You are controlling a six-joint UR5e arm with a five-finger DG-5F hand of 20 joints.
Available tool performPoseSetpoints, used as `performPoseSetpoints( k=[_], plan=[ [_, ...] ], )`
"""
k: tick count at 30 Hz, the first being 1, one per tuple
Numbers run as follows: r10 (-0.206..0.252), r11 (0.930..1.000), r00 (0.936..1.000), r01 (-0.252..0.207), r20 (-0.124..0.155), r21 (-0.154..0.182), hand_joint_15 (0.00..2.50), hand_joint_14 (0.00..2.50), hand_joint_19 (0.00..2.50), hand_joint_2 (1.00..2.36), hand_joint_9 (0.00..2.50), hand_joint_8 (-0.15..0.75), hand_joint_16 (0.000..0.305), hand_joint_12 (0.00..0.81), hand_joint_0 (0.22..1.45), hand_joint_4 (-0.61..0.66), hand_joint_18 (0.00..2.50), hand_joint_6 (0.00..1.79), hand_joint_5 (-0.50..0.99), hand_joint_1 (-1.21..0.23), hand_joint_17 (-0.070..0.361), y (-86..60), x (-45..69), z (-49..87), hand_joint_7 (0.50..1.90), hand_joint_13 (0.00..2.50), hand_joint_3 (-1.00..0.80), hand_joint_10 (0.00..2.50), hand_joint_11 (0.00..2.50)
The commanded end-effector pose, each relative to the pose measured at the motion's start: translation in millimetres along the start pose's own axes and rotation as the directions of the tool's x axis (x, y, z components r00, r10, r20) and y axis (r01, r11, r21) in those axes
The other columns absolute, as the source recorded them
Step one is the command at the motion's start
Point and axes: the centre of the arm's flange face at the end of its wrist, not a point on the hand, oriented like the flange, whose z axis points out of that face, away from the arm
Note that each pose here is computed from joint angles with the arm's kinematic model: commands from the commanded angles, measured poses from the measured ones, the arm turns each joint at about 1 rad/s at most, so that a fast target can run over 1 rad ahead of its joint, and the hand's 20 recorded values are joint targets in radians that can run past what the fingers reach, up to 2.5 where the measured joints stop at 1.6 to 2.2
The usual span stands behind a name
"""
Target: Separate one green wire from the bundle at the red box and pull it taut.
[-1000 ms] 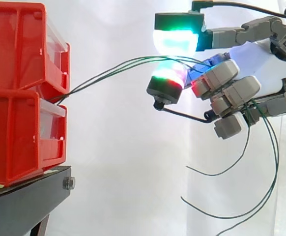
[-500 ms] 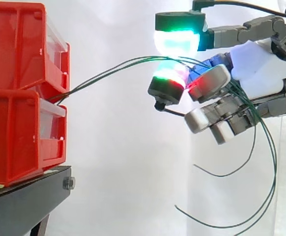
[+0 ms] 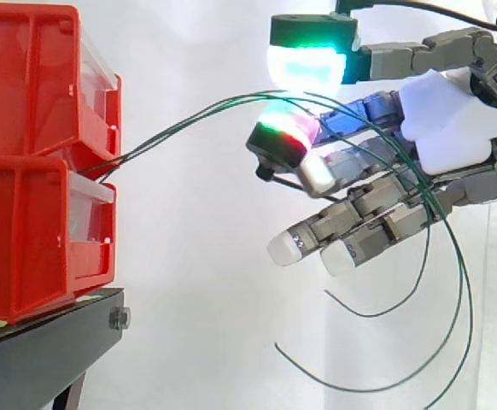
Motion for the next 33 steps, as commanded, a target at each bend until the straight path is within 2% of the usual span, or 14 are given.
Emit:
performPoseSetpoints(
  k=[1, 4, 8, 18, 25, 28, 33],
  plan=[
    [-0.006, 1.0, 1.0, 0.006, 0.0, 0.001, 0.24, 0.01, 0.39, 1.02, 0.83, 0.238, 0.054, 0.391, 0.57, -0.09, 0.46, 0.86, -0.13, -0.73, 0.122, -1.1, -0.3, 0.3, 1.21, 0.45, -0.11, 0.02, 0.54],
    [-0.016, 0.9999, 0.9999, 0.016, 0.0, 0.0, 0.26, 0.01, 0.41, 1.02, 0.81, 0.221, 0.05, 0.368, 0.57, -0.03, 0.41, 0.85, -0.14, -0.72, 0.112, -0.1, -0.5, -0.2, 1.25, 0.44, -0.16, 0.02, 0.59],
    [-0.019, 0.9998, 0.9998, 0.019, -0.001, -0.001, 0.27, 0.01, 0.41, 1.02, 0.83, 0.231, 0.051, 0.378, 0.56, 0.04, 0.42, 0.85, -0.14, -0.69, 0.114, 0.7, 0.6, -0.5, 1.23, 0.45, -0.26, 0.02, 0.61],
    [-0.021, 0.9998, 0.9998, 0.021, -0.003, 0.001, 0.3, 0.01, 0.45, 1.0, 0.88, 0.251, 0.054, 0.396, 0.52, 0.06, 0.47, 0.85, -0.14, -0.57, 0.122, -0.9, 2.8, -0.8, 1.2, 0.51, -0.49, 0.02, 0.65],
    [-0.022, 0.9998, 0.9997, 0.022, -0.004, 0.002, 0.33, 0.01, 0.47, 1.0, 0.9, 0.258, 0.056, 0.406, 0.51, 0.07, 0.5, 0.84, -0.14, -0.55, 0.126, -1.6, 3.9, -1.2, 1.19, 0.55, -0.5, 0.02, 0.68],
    [-0.023, 0.9997, 0.9997, 0.023, -0.001, 0.002, 0.34, 0.02, 0.48, 1.0, 0.91, 0.254, 0.055, 0.401, 0.53, 0.08, 0.51, 0.84, -0.14, -0.61, 0.123, -1.5, 4.5, -1.5, 1.2, 0.57, -0.5, 0.02, 0.7],
    [-0.023, 0.9997, 0.9997, 0.023, -0.001, 0.002, 0.36, 0.01, 0.5, 1.01, 0.93, 0.245, 0.052, 0.386, 0.58, 0.08, 0.51, 0.85, -0.13, -0.69, 0.118, -1.4, 5.4, -1.9, 1.25, 0.58, -0.36, 0.02, 0.74]
  ],
)
